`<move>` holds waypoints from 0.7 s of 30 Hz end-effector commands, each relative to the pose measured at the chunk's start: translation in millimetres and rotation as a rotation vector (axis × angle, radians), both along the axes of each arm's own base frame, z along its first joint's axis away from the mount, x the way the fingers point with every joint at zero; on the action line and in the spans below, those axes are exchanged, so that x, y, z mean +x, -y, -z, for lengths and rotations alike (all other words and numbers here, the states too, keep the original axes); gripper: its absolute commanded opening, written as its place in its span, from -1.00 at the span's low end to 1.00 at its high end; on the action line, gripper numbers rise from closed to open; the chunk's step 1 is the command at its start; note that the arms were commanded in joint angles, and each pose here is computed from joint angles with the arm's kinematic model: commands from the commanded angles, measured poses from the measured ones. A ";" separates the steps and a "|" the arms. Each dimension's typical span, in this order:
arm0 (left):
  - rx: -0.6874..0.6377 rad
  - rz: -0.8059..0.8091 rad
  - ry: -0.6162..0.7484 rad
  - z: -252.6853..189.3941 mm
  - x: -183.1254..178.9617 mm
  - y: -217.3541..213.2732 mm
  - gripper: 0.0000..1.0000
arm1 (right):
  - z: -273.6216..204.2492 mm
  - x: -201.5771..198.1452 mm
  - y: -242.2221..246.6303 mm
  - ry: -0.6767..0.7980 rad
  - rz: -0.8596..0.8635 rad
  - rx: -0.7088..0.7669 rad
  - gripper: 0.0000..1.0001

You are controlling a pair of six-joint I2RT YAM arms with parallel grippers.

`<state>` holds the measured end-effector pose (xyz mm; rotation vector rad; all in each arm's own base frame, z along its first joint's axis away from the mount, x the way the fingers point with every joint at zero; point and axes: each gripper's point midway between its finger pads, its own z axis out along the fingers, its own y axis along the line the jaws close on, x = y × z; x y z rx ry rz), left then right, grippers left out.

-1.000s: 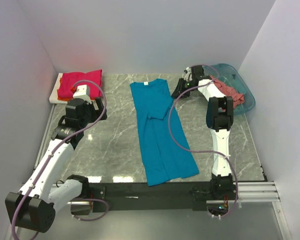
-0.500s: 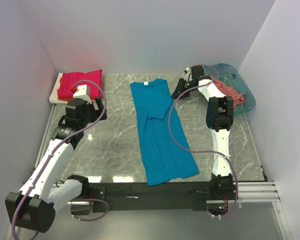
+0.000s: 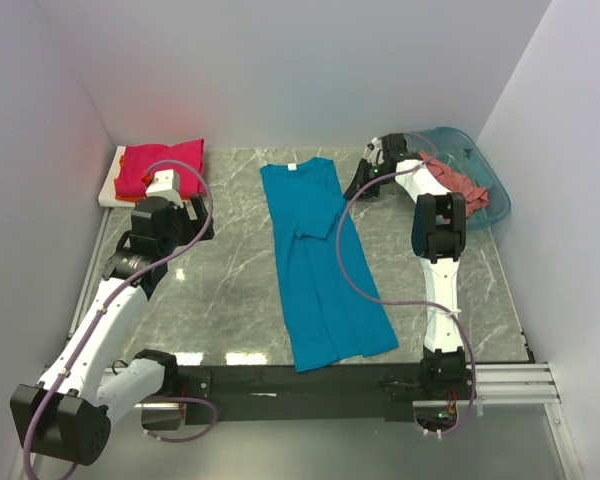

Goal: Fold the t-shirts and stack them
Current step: Fold the tshirt

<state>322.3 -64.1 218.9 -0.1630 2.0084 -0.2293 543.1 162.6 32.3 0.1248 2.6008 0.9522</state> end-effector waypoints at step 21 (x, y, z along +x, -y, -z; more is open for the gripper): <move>0.013 0.011 0.028 -7.7 0.7 0.3 0.74 | -64.9 16.6 1.8 0.195 -0.026 -0.023 -1.00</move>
